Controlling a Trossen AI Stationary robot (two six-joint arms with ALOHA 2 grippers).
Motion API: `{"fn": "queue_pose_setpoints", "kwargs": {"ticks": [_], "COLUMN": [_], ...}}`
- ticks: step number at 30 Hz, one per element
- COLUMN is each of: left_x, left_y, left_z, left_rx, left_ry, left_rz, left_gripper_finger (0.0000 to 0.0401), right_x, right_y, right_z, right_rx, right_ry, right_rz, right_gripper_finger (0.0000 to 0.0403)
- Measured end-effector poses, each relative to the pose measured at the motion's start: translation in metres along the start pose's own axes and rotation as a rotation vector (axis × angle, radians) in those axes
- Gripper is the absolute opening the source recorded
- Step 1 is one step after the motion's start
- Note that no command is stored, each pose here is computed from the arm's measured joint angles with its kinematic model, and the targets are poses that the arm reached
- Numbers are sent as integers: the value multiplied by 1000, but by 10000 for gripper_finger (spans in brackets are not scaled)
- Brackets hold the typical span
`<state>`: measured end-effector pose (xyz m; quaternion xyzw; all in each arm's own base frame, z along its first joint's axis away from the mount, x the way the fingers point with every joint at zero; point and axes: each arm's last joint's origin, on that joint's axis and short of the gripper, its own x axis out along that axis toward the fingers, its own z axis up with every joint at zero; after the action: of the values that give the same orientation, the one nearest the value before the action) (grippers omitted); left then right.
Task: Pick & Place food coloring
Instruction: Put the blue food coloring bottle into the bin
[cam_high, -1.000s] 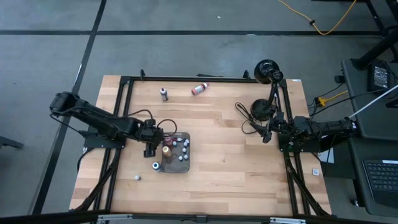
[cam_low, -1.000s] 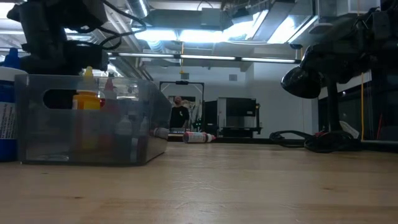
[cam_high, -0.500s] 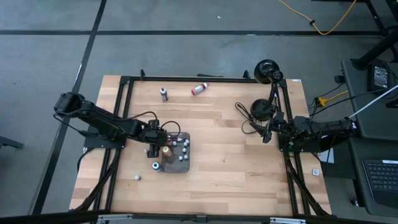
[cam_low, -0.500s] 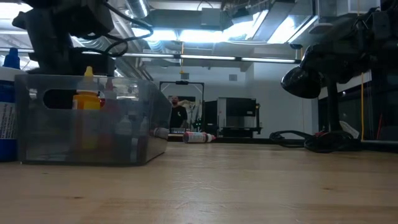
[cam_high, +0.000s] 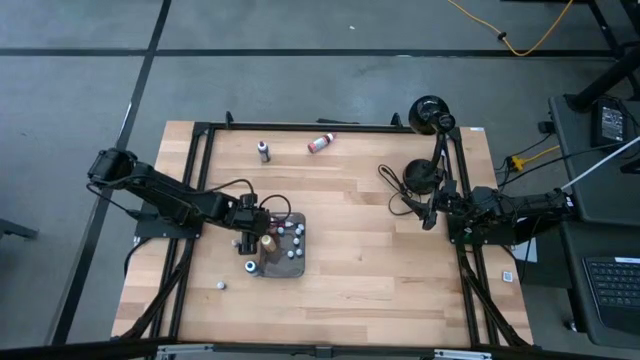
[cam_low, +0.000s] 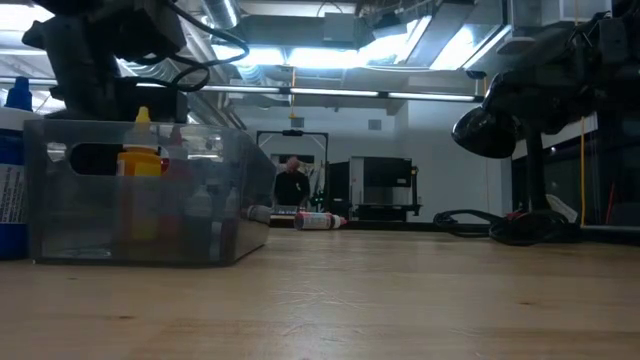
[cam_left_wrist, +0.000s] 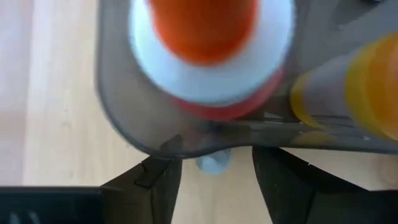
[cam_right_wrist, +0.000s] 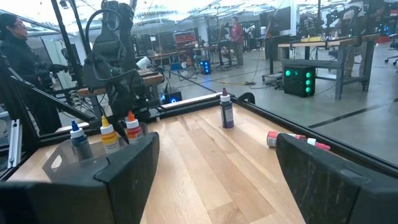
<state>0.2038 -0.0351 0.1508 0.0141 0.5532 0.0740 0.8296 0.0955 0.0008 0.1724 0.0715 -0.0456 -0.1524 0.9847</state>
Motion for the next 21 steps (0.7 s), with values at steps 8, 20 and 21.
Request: {"fn": "queue_pose_setpoints", "kwargs": {"ticks": [8, 20, 21], "left_x": [0, 0, 0], "left_y": [0, 0, 0], "left_z": [0, 0, 0], "left_rx": [-17, -34, -50], "left_ry": [2, 0, 2], "left_rz": [13, 9, 8], "left_gripper_finger": [124, 70, 70], "right_x": [0, 0, 0], "right_y": [0, 0, 0], "right_z": [0, 0, 0], "right_rx": [0, 0, 0], "right_ry": [0, 0, 0], "right_rz": [0, 0, 0], "right_gripper_finger": [323, 323, 323]}}
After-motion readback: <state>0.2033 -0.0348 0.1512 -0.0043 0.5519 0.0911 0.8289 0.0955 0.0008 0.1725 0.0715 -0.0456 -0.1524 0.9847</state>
